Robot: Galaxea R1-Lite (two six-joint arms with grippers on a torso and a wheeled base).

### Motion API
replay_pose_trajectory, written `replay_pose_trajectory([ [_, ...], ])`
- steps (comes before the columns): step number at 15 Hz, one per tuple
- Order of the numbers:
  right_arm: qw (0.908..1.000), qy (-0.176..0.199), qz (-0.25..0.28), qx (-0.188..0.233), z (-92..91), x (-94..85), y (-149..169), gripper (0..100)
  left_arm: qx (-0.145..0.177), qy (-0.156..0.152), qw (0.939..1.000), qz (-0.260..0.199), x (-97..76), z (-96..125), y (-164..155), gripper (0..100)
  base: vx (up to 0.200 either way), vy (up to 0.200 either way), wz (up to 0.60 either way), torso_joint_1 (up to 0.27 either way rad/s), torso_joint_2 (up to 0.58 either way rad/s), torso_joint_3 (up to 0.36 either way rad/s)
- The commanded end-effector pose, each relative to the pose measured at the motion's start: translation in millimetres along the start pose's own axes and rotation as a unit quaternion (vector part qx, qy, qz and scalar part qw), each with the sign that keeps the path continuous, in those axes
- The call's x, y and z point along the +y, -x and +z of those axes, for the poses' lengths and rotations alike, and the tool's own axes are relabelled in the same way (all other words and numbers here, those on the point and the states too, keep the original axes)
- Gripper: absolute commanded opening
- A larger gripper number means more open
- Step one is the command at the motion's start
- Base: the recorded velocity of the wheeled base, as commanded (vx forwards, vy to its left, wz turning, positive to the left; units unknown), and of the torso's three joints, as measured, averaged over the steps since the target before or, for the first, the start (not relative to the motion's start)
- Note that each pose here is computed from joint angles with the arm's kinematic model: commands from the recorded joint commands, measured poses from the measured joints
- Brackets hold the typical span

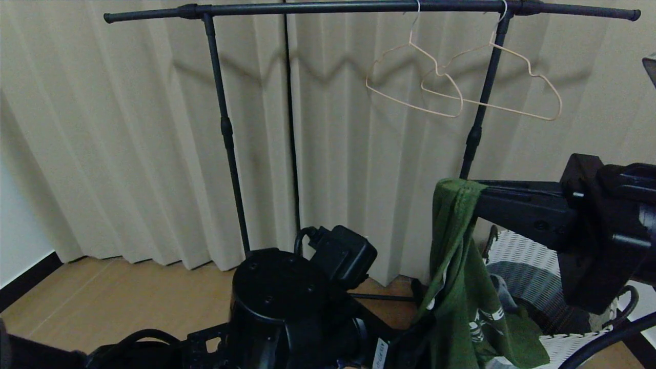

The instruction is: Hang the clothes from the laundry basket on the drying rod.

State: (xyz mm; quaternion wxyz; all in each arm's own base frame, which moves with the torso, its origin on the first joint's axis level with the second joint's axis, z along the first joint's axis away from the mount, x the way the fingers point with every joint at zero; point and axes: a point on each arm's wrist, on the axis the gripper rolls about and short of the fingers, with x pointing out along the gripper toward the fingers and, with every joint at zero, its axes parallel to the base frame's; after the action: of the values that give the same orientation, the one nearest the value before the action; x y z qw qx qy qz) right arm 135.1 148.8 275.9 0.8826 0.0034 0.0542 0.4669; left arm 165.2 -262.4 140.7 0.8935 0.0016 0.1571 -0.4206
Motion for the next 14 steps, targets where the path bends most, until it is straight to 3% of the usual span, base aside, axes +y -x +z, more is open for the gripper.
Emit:
replay_pose_trajectory([
  [1, 1.0000, 0.000, 0.000, 0.001, -0.2, 0.0, -0.5, 0, 0.011, 0.003, 0.9998, 0.015, 8.6, -5.4, -6.1, 100, 0.000, 0.000, 0.00, 0.000, 0.00, 0.000],
  [4, 1.0000, 0.002, 0.000, -0.004, 1.4, 0.4, 2.2, 0, 0.036, -0.002, 0.9987, 0.037, 12.7, -21.1, -12.9, 100, 0.000, 0.000, 0.00, 0.000, 0.00, 0.000],
  [9, 1.0000, 0.002, -0.001, -0.003, -0.7, 1.0, 6.3, 0, -0.036, 0.004, 0.9991, 0.022, 10.1, -16.1, -1.1, 100, 0.000, 0.000, 0.00, 0.000, 0.00, 0.000],
  [14, 1.0000, 0.002, -0.003, 0.001, -1.5, 0.4, 5.1, 0, -0.032, 0.000, 0.9992, 0.024, 11.6, -22.7, 2.2, 100, 0.000, 0.000, 0.00, 0.000, 0.00, 0.000],
])
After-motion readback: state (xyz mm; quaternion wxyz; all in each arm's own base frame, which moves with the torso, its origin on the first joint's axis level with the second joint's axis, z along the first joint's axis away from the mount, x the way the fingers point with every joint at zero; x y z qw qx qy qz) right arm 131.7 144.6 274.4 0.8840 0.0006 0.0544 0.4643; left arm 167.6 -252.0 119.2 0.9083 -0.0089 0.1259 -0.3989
